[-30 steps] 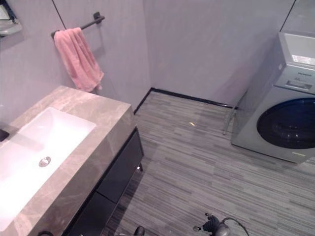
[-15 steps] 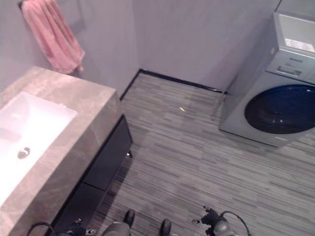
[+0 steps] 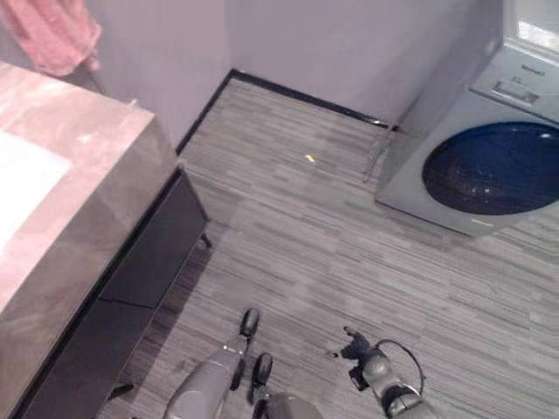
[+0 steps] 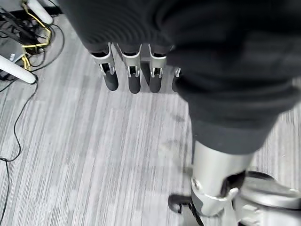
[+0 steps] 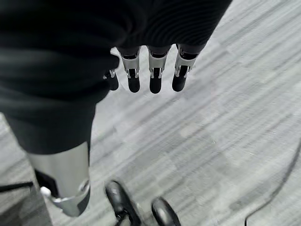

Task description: Put brush and paste in cup on sink, flatten towel.

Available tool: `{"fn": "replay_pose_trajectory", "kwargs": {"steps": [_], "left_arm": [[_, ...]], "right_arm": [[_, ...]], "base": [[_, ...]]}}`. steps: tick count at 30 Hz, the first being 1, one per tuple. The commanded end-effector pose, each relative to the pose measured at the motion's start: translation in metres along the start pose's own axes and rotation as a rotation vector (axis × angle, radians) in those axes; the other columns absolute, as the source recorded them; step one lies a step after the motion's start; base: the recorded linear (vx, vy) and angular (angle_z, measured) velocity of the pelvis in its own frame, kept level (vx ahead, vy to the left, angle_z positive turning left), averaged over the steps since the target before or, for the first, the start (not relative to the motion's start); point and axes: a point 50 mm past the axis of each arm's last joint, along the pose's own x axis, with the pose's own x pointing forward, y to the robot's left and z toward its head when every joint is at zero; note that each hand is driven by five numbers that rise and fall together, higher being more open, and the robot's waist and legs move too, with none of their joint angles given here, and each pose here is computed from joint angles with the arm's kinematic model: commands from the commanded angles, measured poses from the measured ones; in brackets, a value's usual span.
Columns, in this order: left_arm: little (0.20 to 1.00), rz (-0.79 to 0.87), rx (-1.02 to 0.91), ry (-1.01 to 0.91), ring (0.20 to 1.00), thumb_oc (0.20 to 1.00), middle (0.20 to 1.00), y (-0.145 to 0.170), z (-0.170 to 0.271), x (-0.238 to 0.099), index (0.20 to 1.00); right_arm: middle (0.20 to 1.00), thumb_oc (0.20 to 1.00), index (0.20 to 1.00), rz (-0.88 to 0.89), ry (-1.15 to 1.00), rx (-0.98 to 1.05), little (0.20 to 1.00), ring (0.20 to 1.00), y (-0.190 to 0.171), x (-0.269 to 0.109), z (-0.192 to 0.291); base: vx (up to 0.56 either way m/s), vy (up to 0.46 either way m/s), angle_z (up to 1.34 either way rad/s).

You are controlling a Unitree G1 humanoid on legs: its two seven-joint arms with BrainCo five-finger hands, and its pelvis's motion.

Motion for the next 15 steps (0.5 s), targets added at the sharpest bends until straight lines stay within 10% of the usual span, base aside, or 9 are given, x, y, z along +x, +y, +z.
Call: {"fn": "replay_pose_trajectory", "kwargs": {"steps": [1,15], "left_arm": [[1.000,0.050,0.051,-0.024,1.000,1.000,1.000,0.025,0.003,0.001,1.000],[1.000,0.168,0.011,-0.115,1.000,1.000,1.000,0.062,0.031,0.002,1.000]], "right_arm": [[1.000,1.000,1.000,0.028,0.036,0.008,1.000,1.000,0.014,-0.010,-0.026],[1.000,1.000,1.000,0.019,-0.200,-0.017,1.000,1.000,0.013,-0.003,0.037]], "base": [[0.49,0.366,-0.09],[0.40,0.101,0.22]]}}
